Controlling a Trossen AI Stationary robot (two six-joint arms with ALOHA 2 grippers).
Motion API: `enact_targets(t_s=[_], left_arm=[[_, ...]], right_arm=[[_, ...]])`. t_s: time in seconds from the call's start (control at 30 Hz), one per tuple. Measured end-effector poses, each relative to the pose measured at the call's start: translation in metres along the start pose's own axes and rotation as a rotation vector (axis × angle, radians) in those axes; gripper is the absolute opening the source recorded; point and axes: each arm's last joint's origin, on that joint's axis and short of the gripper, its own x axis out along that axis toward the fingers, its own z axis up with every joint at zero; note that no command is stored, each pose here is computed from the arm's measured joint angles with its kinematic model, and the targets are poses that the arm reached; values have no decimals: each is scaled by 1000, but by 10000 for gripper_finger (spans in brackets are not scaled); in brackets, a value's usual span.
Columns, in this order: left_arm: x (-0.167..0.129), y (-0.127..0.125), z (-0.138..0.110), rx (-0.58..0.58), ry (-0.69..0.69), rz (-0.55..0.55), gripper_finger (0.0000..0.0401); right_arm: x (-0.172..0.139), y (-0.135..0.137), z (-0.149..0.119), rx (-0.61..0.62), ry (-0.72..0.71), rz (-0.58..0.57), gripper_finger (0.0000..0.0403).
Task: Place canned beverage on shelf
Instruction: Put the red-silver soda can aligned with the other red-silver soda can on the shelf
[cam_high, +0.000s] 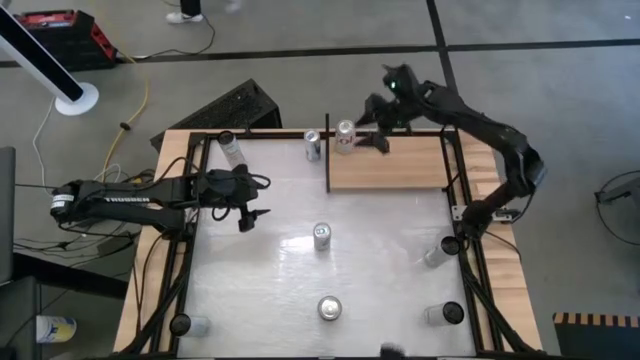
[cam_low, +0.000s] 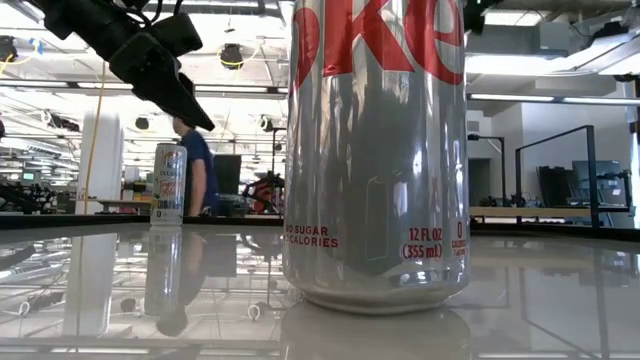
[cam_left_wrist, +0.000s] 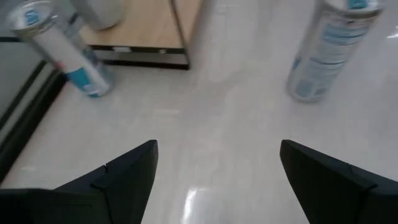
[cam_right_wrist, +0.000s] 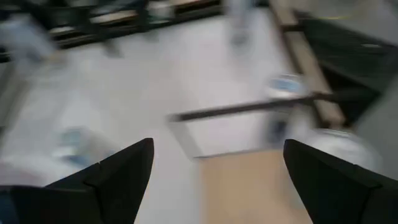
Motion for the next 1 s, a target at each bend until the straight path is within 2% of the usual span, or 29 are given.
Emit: enact_targets(t_s=[0.2,0.27,0.43,0.57,0.67,0.77,1.0], left_arm=[[0,-2,3,22,-35,-38,322],[-1,-4,5,44,-57,-49,322],[-2,-10,10,75,-105,-78,322],[-3,-14,11,114,-121,-141,322],[-3,-15,13,133,-148,-167,322],[-3,-15,14,150,-168,-174,322],[-3,-16,14,165,-169,-176,322]], right_arm=[[16,112,13,-50,51,258,381],[24,155,15,-84,61,303,381],[43,258,1,-130,71,256,381],[61,321,-20,-99,20,119,382],[81,353,-43,-59,30,29,382],[102,374,-61,5,52,17,382],[133,393,-80,171,63,28,379]])
